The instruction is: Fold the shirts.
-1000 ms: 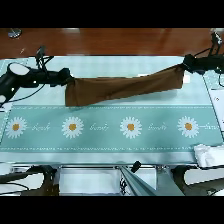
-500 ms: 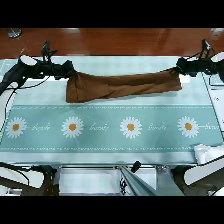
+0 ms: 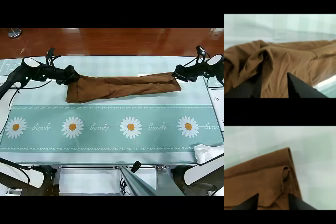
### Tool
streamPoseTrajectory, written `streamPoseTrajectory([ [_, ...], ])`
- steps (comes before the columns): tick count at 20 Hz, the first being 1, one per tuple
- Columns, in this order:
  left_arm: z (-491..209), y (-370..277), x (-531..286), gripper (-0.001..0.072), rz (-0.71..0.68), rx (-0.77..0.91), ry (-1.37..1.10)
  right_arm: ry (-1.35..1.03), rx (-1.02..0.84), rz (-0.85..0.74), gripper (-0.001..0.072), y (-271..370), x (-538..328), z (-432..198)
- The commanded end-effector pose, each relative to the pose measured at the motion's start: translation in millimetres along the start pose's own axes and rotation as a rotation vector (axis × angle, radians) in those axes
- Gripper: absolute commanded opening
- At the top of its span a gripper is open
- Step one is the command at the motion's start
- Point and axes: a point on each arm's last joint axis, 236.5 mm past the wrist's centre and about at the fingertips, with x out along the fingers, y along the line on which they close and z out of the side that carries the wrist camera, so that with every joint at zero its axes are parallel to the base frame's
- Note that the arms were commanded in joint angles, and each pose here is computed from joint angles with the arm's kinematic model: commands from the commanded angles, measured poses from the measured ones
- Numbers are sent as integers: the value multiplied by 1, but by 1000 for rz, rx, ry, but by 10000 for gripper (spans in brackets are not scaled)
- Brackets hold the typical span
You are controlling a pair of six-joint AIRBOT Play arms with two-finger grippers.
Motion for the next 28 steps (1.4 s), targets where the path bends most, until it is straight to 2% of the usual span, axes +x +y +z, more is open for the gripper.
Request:
streamPoseTrajectory([
  [1, -22, 2, -9, 393, -30, -19, 105, 10, 1, -103, 535, -27, -10, -1],
  [3, -30, 2, -15, 392, -43, -28, 143, -2, 53, -91, 557, -33, -17, 2],
  [5, -38, 0, -17, 392, -54, -30, 180, 5, 128, -14, 613, -31, -18, 1],
  [10, -44, -11, -19, 387, -66, -6, 199, 94, 276, 210, 614, -15, -1, -18],
  [16, -15, -35, -44, 386, -61, 136, 55, 94, 386, 293, 610, 6, 41, -18],
  [17, -13, -38, -48, 386, -61, 157, 40, 76, 393, 300, 589, 13, 46, -14],
  [18, -11, -41, -51, 385, -62, 173, 29, 62, 390, 300, 503, 20, 49, -11],
  [19, -9, -43, -53, 384, -61, 176, 21, 57, 383, 307, 276, 28, 50, -10],
  [20, -9, -44, -54, 374, -62, 179, 18, 55, 379, 315, 80, 34, 49, -9],
  [21, -9, -45, -55, 358, -63, 181, 16, 53, 363, 322, 28, 39, 44, -8],
  [22, -9, -47, -57, 335, -64, 185, 13, 44, 330, 328, 27, 44, 35, -5],
  [24, -7, -60, -62, 91, -86, 193, -4, 6, 250, 347, 27, 57, 3, 7],
  [25, -5, -72, -65, 27, -106, 199, -24, -12, 206, 357, 26, 66, -17, 12],
  [28, 8, -124, -71, 26, -175, 233, -141, -60, 79, 392, 26, 104, -87, 19],
])
